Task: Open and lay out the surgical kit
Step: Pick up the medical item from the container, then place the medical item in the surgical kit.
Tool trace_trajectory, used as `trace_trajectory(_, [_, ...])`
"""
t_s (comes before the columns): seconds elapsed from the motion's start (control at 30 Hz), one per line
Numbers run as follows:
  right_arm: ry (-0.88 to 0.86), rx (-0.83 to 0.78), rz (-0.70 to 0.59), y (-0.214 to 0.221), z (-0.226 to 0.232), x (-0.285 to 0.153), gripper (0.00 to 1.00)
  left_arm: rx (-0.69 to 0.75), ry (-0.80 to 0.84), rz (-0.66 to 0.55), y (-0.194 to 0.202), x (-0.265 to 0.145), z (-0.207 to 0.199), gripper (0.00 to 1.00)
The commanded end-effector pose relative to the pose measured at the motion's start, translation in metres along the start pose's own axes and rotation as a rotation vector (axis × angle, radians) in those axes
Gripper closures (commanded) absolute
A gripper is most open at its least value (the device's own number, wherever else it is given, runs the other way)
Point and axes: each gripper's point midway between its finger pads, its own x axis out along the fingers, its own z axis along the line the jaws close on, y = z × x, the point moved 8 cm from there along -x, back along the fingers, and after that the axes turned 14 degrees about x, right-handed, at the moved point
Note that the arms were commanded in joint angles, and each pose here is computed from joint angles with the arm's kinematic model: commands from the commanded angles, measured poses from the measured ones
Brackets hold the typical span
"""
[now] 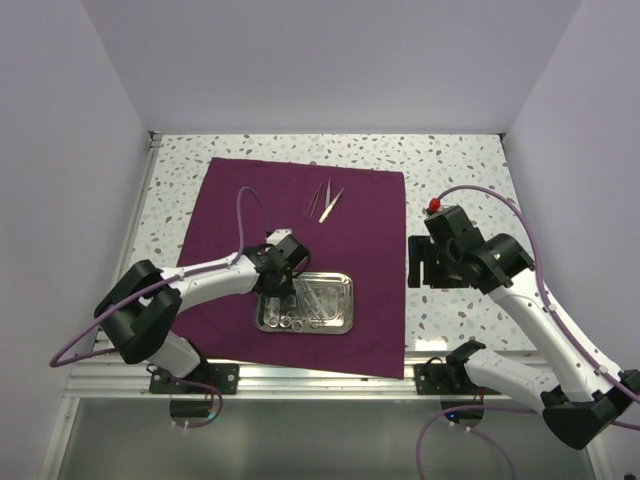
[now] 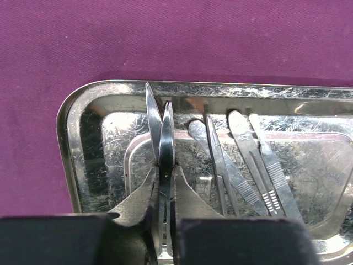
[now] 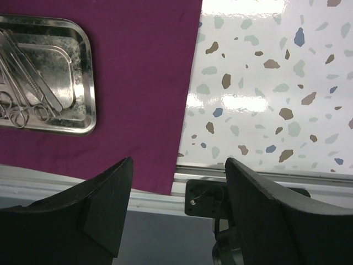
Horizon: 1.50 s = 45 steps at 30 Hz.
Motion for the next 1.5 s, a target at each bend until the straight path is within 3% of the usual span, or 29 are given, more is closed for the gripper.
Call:
trace_trajectory(0.0, [-0.012, -0.023, -0.028, -0.006, 0.003, -0.003, 0.29, 0.011, -0.014, 0.083, 0.021, 0.01, 0.007, 0.98])
trace_trajectory(0.43, [-0.025, -0.019, -0.044, -0.008, 0.005, 0.0, 0.29, 0.022, -0.025, -0.043, -0.041, -0.066, 0.003, 1.0])
trace_trajectory(0.73, [-0.022, -0.016, -0.044, -0.007, 0.005, 0.002, 0.29, 0.064, -0.042, -0.091, -0.063, -0.075, 0.009, 1.0])
trace_trajectory(0.97, [0.001, -0.008, -0.041, -0.003, 0.0, 0.003, 0.29, 0.088, -0.112, -0.238, -0.158, -0.07, 0.047, 1.0])
trace_trajectory(1.13, [0.03, 0.0, -0.038, 0.0, -0.005, 0.002, 0.27, 0.176, -0.191, -0.253, -0.217, -0.031, 0.062, 1.0])
trace_trajectory(1.37, [0.106, 0.014, -0.05, 0.002, -0.015, -0.002, 0.05, 0.183, -0.183, -0.222, -0.269, 0.041, 0.088, 1.0])
trace_trajectory(1.47, [0.125, 0.028, -0.057, 0.005, -0.021, -0.005, 0.02, 0.177, -0.189, -0.226, -0.281, 0.06, 0.099, 1.0])
